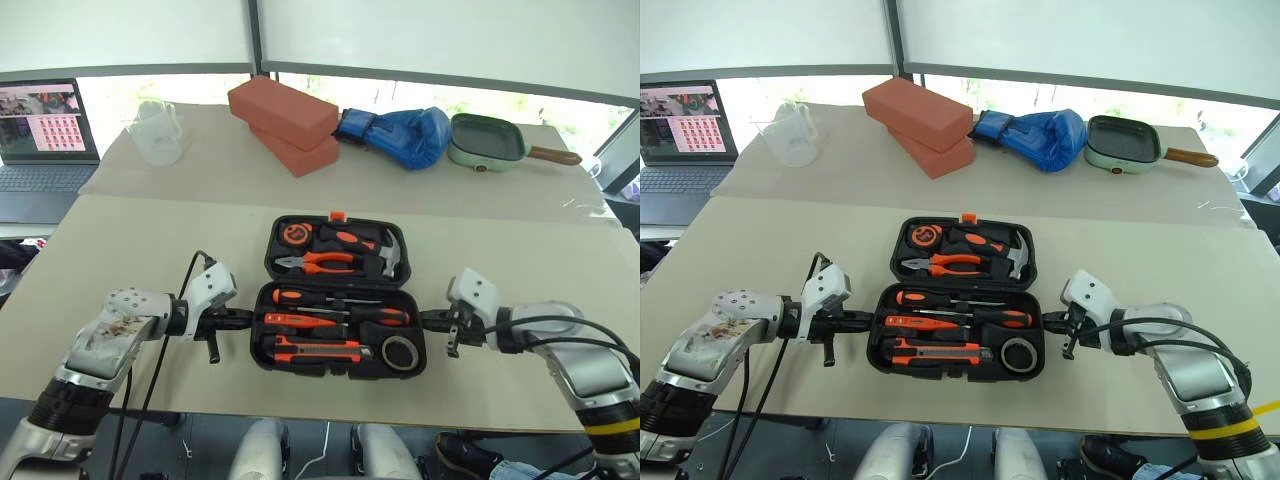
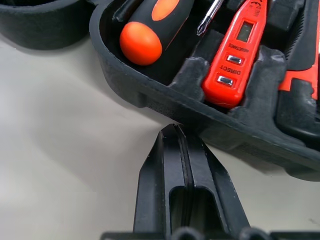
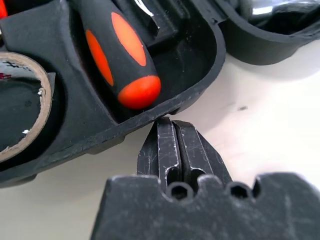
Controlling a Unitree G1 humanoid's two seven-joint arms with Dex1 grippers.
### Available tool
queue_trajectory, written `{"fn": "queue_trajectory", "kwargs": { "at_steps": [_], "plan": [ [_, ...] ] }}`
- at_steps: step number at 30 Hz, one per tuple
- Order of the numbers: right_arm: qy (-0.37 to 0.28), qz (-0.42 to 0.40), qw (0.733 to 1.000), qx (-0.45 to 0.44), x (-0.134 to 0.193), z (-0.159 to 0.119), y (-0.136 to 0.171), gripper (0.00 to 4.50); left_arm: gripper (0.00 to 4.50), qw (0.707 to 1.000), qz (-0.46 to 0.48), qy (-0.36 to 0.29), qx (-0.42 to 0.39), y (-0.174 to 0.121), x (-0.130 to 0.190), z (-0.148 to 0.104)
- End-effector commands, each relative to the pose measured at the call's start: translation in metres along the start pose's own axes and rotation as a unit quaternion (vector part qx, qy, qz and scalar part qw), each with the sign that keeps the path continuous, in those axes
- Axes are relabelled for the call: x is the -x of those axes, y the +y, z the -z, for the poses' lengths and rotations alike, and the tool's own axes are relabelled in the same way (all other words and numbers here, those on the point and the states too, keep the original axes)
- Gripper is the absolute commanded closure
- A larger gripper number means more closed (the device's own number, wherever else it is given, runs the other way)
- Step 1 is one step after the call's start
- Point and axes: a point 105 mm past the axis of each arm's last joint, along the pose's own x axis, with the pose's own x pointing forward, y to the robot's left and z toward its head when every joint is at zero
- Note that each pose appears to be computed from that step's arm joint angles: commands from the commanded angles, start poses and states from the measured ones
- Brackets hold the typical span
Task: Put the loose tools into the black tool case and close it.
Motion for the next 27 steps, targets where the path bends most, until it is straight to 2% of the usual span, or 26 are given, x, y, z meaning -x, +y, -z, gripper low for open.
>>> {"fn": "queue_trajectory", "kwargs": {
  "at_steps": [1, 7, 11, 12, 14, 15, 20, 27],
  "plan": [
    [-0.028, -0.04, 0.999, 0.02, 0.001, -0.013, 0.024, 4.48, 4.5, 0.999, 0.041, 0.005, -0.007, -0.024, -0.006, 0.005],
    [-0.009, -0.022, 1.0, 0.014, 0.009, -0.001, 0.028, 4.48, 4.5, 0.999, 0.027, 0.02, 0.018, -0.03, 0.003, 0.022],
    [0.011, 0.026, 1.0, -0.011, 0.029, 0.005, 0.008, 4.5, 3.58, 0.996, -0.04, 0.036, 0.066, -0.009, 0.027, 0.035],
    [0.011, 0.028, 0.999, -0.017, 0.033, 0.004, 0.006, 3.92, 3.2, 0.995, -0.054, 0.042, 0.074, -0.005, 0.032, 0.037],
    [0.008, 0.036, 0.999, -0.026, 0.043, 0.001, -0.002, 3.46, 2.62, 0.99, -0.087, 0.034, 0.103, 0.009, 0.049, 0.035],
    [0.007, 0.039, 0.999, -0.029, 0.046, -0.001, -0.004, 3.05, 2.24, 0.989, -0.095, 0.028, 0.112, 0.012, 0.053, 0.033],
    [-0.039, 0.091, 0.991, -0.091, 0.052, -0.024, -0.045, 1.51, 0.72, 0.965, -0.149, -0.06, 0.21, 0.055, 0.064, -0.008],
    [-0.072, 0.112, 0.975, -0.179, 0.021, -0.051, -0.089, 1.51, 0.72, 0.941, -0.136, -0.126, 0.284, 0.082, 0.033, -0.065]
  ]
}}
